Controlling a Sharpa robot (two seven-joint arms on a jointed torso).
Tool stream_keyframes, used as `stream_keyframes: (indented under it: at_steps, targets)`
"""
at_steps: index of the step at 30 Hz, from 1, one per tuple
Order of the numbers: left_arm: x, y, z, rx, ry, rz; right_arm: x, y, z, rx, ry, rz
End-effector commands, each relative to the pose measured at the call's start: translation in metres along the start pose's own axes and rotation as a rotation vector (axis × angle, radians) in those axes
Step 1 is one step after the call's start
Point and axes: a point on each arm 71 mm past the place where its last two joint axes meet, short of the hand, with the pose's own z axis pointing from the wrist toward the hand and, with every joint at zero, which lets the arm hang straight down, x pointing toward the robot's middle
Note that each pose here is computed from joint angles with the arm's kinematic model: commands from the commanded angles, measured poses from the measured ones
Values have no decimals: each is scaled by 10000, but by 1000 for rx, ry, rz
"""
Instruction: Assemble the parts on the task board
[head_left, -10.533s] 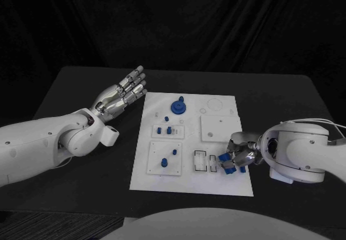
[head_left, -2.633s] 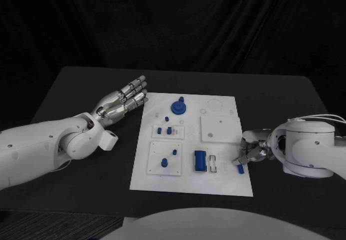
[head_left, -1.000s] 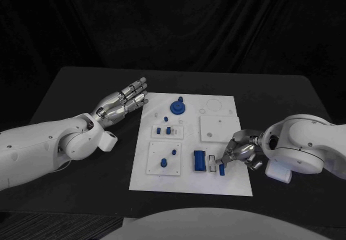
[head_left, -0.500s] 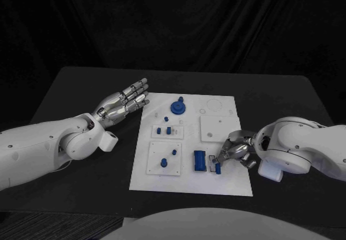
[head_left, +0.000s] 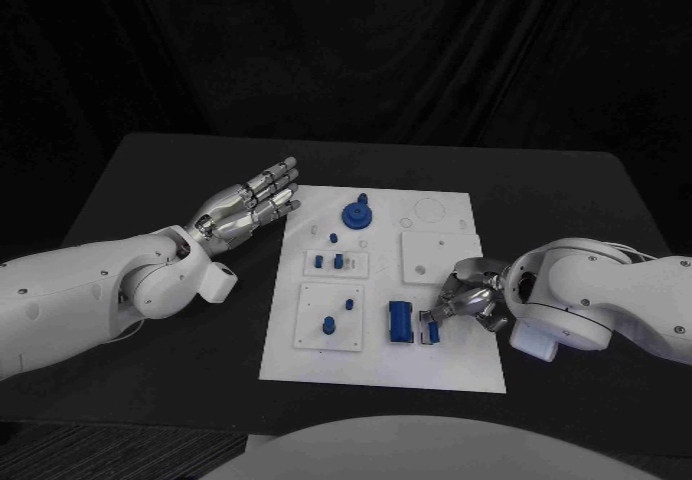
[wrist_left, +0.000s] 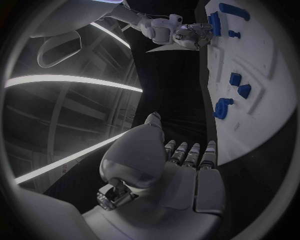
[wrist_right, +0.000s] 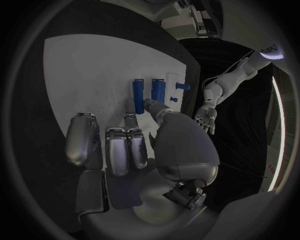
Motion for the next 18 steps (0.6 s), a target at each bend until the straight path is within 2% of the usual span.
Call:
stream_keyframes:
  at_steps: [1, 10, 18]
  targets:
    - [25, -3, 11, 10, 16, -10, 2, 23, 3, -22, -28, -3]
    - [40, -5, 17, 12, 22, -14, 30, 51, -4, -28, -25, -5]
    - [52, -7, 21, 14, 27, -17, 53, 27, 0, 13, 6, -29]
